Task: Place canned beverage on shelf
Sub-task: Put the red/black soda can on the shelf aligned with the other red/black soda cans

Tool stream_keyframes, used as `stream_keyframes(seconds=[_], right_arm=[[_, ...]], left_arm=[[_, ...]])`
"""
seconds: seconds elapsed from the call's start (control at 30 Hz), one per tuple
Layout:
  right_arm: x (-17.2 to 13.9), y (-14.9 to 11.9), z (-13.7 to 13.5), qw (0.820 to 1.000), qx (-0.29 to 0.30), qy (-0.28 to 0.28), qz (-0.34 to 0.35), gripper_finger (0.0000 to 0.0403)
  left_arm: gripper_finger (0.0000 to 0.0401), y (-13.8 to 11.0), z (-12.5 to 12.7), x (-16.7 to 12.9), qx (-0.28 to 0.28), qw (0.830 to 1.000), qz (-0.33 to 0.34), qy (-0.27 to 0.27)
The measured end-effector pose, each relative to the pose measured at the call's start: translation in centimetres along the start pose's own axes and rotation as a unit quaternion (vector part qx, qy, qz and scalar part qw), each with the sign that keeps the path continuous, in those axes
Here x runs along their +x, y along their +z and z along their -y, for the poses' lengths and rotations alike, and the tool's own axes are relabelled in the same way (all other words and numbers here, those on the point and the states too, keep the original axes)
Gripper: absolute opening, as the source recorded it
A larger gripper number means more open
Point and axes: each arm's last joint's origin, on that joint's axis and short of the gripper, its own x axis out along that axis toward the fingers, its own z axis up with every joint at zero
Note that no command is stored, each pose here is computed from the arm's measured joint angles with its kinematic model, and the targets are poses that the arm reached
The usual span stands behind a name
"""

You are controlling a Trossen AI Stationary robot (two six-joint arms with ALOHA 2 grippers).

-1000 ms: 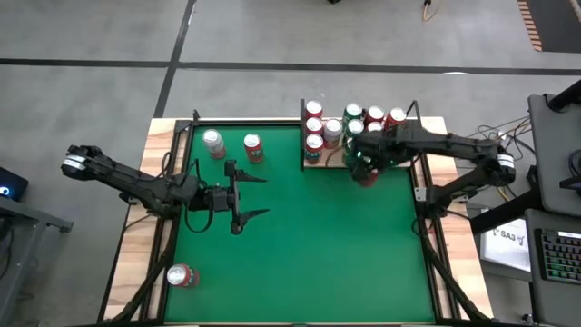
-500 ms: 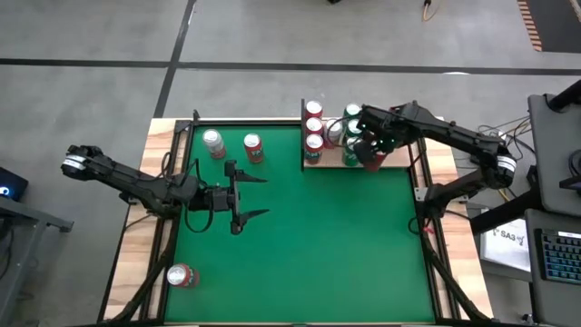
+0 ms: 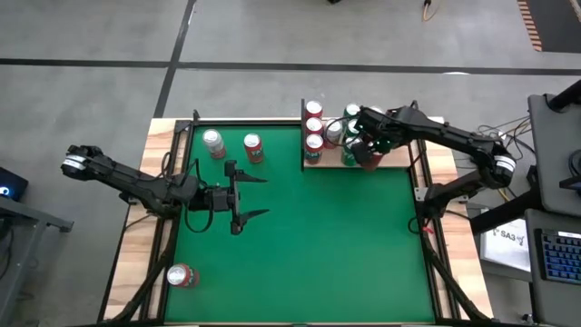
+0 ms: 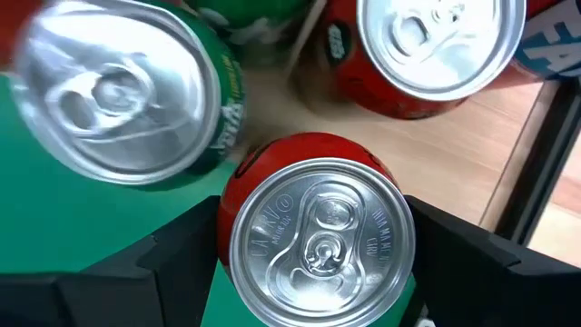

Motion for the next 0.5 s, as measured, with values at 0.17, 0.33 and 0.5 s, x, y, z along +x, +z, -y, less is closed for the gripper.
stream_keyframes(seconds=[0.17,0.33,0.5], right_arm=[[0.7,0.2,0.1,1.0,-0.002,-0.011,-0.008,0.0287],[1.1,0.5,0.2,0.999,-0.006,-0.037,-0.002,0.0287],[1.2,0.5,0.1,0.999,-0.011,-0.039,-0.003,0.0287]], left_arm=[[0.0333,0.0,0.0,0.0,0.003,1.0,0.0,0.0],[0.0333,0.0,0.0,0.0,0.003,1.0,0.0,0.0],[0.0333,0.0,0.0,0.0,0.001,1.0,0.0,0.0]])
